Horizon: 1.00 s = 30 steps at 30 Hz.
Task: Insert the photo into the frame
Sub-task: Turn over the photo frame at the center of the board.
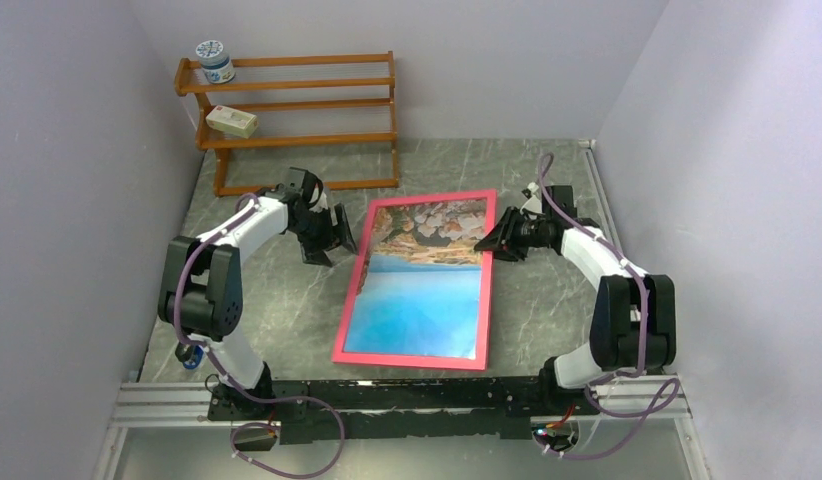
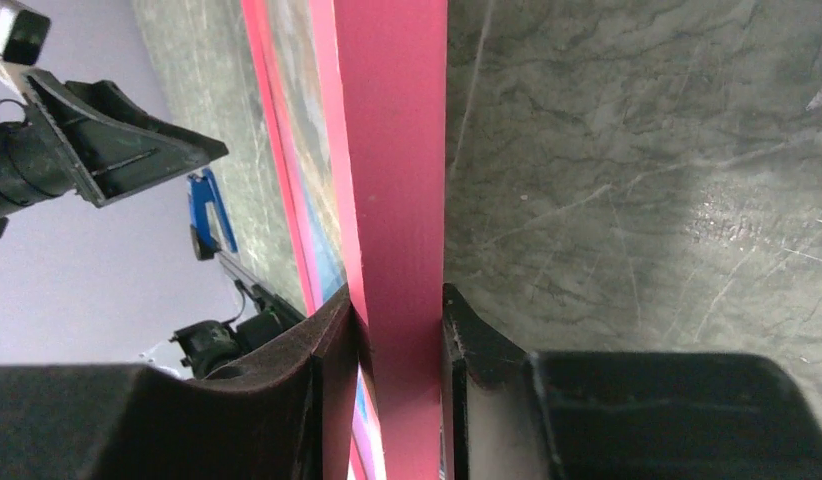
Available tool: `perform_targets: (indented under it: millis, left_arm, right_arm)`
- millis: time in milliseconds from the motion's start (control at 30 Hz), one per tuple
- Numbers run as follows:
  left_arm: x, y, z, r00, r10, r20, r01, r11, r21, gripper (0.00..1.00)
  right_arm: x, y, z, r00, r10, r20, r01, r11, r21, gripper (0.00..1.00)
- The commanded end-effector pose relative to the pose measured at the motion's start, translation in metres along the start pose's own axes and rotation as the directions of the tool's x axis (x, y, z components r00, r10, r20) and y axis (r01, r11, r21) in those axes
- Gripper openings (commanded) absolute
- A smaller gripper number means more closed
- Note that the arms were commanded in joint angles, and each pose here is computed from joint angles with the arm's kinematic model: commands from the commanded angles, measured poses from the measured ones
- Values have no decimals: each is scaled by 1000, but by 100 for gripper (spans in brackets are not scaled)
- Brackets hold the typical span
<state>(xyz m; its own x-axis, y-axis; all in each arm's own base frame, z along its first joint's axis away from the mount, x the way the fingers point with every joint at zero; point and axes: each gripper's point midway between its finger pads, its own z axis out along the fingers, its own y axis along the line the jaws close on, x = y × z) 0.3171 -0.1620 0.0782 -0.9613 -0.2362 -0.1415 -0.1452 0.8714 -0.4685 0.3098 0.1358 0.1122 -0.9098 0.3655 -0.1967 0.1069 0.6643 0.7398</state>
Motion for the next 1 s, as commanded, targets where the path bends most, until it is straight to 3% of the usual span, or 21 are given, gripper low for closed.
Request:
perform_targets:
  millis: [0, 167, 467, 700, 967]
  left_arm:
    - [-5, -6, -3, 1000, -1, 26, 0, 999, 44, 80]
    - [-6, -13, -9, 999, -22, 45, 18, 997, 69, 80]
    - [-6, -20, -24, 994, -51, 93, 43, 995, 90, 80]
    - [4, -16, -21, 990, -105, 99, 94, 990, 109, 80]
    - [20, -5, -14, 988, -132, 83, 123, 987, 101, 80]
  right_arm:
    - [-28, 31, -18, 985, -7, 170, 25, 994, -108, 26]
    - [-49, 36, -38, 949, 59, 310, -16, 990, -139, 14]
    - [-68, 2, -75, 822, 235, 518, -222, 971, -89, 11]
    - [-21, -28, -55, 867, 281, 413, -294, 955, -33, 17]
    - [48, -62, -39, 902, 337, 270, -362, 931, 46, 32]
